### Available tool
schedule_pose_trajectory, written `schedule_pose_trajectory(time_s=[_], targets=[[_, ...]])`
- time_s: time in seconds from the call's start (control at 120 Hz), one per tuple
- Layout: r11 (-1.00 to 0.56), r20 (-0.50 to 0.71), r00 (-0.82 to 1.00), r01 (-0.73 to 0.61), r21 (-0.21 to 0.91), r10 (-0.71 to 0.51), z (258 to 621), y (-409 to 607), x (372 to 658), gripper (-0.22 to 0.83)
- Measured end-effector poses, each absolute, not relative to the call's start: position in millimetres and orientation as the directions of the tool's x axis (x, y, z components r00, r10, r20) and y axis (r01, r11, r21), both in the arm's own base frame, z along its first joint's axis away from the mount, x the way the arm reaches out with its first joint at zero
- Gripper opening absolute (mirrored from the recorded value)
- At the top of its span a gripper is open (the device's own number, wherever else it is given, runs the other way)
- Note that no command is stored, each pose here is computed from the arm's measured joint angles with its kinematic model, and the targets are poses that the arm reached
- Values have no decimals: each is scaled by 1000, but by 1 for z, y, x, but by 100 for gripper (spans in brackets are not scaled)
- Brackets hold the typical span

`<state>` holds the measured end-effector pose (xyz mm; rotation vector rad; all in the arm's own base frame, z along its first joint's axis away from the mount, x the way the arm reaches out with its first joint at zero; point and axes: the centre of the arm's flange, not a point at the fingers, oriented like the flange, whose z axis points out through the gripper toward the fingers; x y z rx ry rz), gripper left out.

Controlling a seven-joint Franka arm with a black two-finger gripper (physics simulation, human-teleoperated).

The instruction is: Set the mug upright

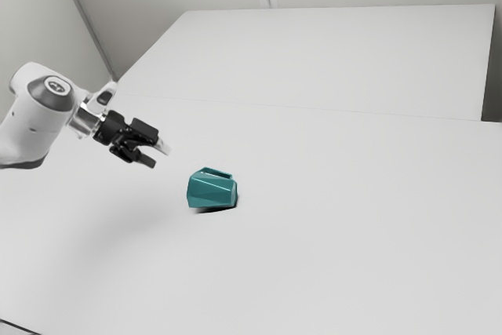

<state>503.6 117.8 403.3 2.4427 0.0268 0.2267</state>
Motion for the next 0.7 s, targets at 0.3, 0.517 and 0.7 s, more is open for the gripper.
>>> schedule_pose_trajectory(time_s=[0.3,0.517,0.7], targets=[[-715,205,976,-92,693,74,362,122,508,58],[-662,255,963,-138,736,83,336,111,516,58],[-634,290,952,-167,755,94,316,117,517,58]])
